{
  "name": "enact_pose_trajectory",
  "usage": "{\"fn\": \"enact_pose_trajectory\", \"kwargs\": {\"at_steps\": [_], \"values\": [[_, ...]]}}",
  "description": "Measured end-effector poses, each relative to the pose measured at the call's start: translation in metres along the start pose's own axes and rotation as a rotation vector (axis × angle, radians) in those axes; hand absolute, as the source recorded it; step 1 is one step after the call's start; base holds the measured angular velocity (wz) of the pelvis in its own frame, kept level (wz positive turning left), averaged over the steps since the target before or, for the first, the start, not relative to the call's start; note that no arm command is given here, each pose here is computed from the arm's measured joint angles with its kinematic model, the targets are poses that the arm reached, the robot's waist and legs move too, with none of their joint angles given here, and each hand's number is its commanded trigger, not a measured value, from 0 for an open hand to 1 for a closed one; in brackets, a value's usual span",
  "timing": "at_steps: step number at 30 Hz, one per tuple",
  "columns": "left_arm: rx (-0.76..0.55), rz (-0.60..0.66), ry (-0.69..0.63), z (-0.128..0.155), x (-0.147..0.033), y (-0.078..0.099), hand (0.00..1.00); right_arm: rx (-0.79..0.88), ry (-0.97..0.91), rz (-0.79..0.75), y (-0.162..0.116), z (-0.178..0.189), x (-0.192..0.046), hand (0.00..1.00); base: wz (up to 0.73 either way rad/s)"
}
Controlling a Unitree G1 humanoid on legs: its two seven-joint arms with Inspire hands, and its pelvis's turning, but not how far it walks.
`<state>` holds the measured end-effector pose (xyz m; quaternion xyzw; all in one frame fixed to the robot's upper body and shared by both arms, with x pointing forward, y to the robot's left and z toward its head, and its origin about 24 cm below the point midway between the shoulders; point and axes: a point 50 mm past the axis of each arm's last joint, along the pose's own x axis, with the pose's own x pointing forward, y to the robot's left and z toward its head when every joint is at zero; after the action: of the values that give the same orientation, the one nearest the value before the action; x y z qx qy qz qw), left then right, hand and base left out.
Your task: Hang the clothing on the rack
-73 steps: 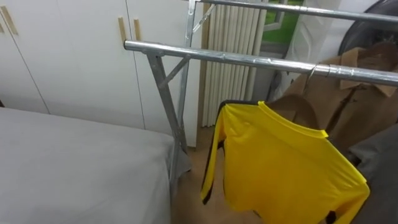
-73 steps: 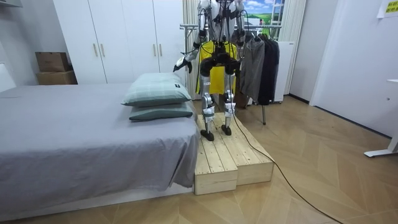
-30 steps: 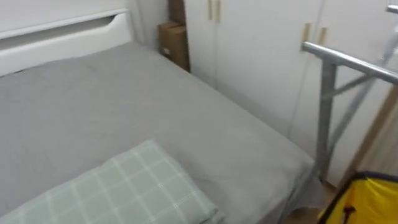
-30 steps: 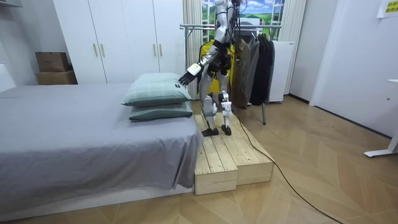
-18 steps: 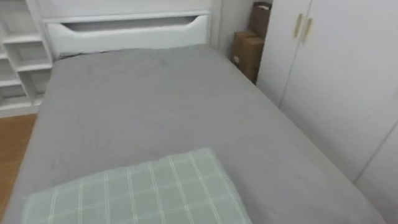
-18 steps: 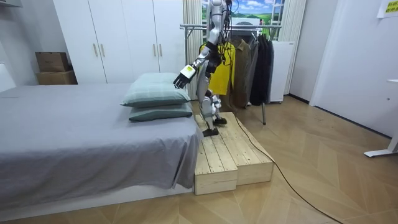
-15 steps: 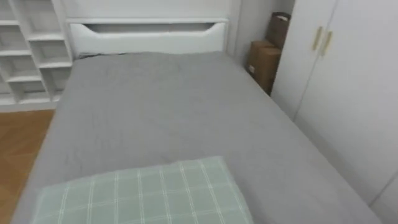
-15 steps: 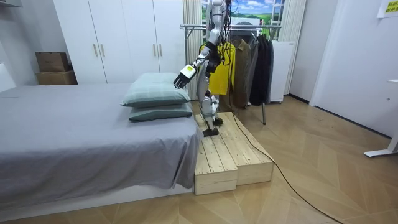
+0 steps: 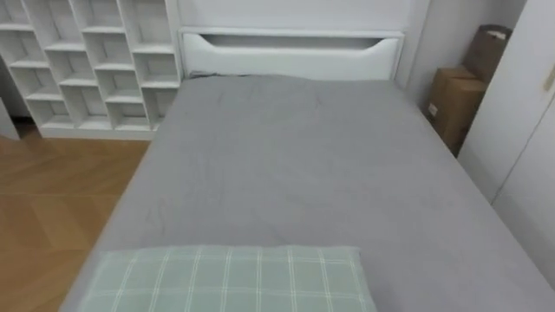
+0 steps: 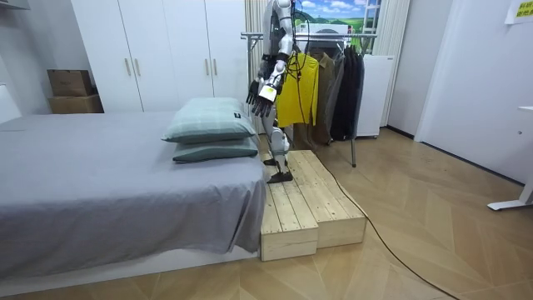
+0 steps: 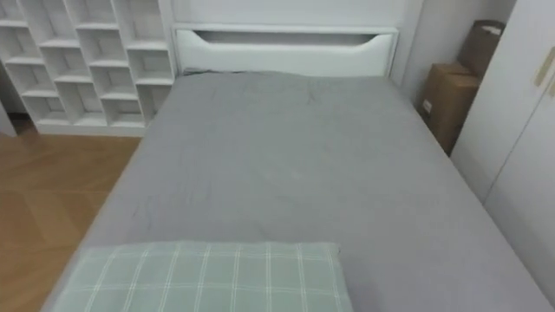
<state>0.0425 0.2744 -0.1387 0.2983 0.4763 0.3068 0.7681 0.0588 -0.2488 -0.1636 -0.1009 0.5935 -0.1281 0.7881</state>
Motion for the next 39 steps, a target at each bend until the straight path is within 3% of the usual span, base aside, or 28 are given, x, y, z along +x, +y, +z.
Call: {"fn": "enact_pose_trajectory", "kwargs": {"at_steps": [10, 16, 22, 30, 34, 39], "values": [[-0.206, 0.144, 0.265, -0.039, -0.004, 0.019, 0.00, -0.024, 0.045, 0.004, -0.001, -0.008, -0.001, 0.00, 0.09], [-0.193, 0.190, 0.449, -0.077, -0.015, 0.029, 0.00, -0.004, 0.124, -0.006, -0.009, -0.028, -0.003, 0.00, 0.05], [-0.145, 0.162, 0.546, -0.097, -0.026, 0.028, 0.00, 0.001, 0.150, 0.015, -0.016, -0.035, -0.004, 0.00, 0.01], [-0.016, -0.038, 0.444, -0.086, -0.024, 0.012, 0.00, -0.001, 0.139, 0.071, -0.011, -0.031, -0.004, 0.00, 0.02], [0.118, -0.165, 0.267, -0.058, -0.016, -0.001, 0.00, 0.011, 0.112, 0.106, -0.006, -0.023, -0.003, 0.00, 0.17], [0.187, -0.249, 0.118, -0.025, -0.008, -0.015, 0.00, 0.008, 0.066, 0.134, -0.004, -0.013, -0.001, 0.00, 0.00]]}}
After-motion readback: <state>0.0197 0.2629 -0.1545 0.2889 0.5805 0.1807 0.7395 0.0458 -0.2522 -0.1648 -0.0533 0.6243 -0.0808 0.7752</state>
